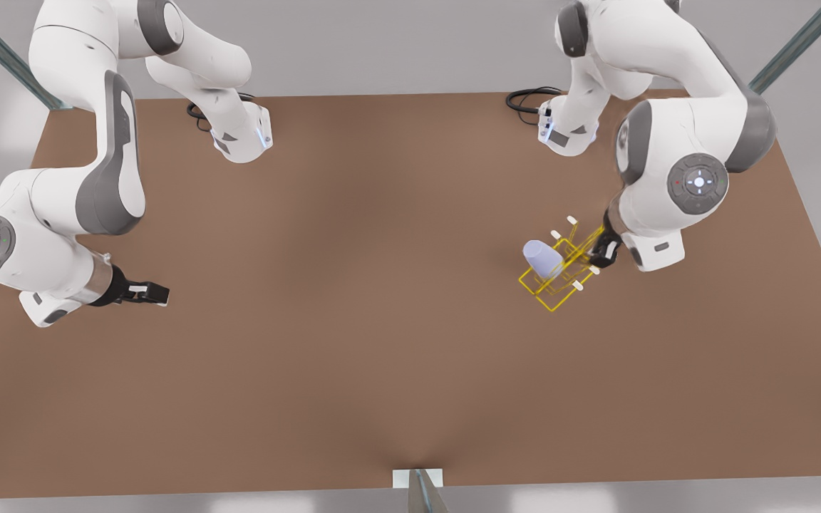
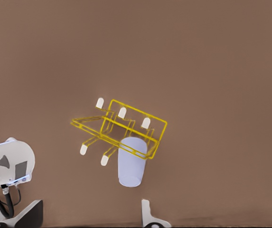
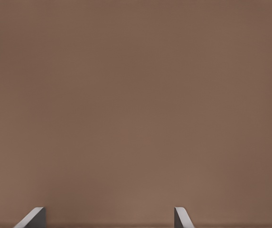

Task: Place the cup on the cup holder

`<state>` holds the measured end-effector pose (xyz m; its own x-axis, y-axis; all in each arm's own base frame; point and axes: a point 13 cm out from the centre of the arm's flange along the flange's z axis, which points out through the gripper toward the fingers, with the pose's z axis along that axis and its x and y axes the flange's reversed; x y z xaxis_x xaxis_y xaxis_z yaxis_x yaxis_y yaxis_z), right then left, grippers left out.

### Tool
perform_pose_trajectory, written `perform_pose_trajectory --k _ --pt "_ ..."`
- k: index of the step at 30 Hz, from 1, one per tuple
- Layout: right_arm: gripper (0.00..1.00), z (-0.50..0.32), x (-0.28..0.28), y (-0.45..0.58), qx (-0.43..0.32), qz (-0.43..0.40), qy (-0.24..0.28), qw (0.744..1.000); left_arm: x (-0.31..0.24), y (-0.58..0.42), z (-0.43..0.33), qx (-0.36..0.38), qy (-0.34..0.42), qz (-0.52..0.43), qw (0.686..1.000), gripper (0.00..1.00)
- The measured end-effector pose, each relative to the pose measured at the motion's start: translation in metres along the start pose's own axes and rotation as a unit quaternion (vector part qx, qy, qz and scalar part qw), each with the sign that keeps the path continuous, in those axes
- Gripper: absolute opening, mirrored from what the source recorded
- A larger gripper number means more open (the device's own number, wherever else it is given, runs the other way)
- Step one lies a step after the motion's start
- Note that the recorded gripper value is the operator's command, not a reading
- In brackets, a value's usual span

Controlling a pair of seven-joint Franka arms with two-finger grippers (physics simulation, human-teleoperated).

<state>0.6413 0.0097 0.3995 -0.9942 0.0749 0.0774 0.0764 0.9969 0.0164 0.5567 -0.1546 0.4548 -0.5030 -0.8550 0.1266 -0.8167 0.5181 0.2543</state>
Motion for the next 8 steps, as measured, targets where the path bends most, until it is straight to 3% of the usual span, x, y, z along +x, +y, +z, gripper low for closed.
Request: perform_pose_trajectory --k 2,8 --pt "1.00 0.000 0.000 0.000 0.000 0.000 0.000 1.000 0.006 0.009 0.012 0.008 0.067 0.123 0.990 1.00" --pt "1.00 0.000 0.000 0.000 0.000 -0.001 0.000 1.000 -0.008 0.015 0.009 0.010 0.019 0.262 0.965 1.00"
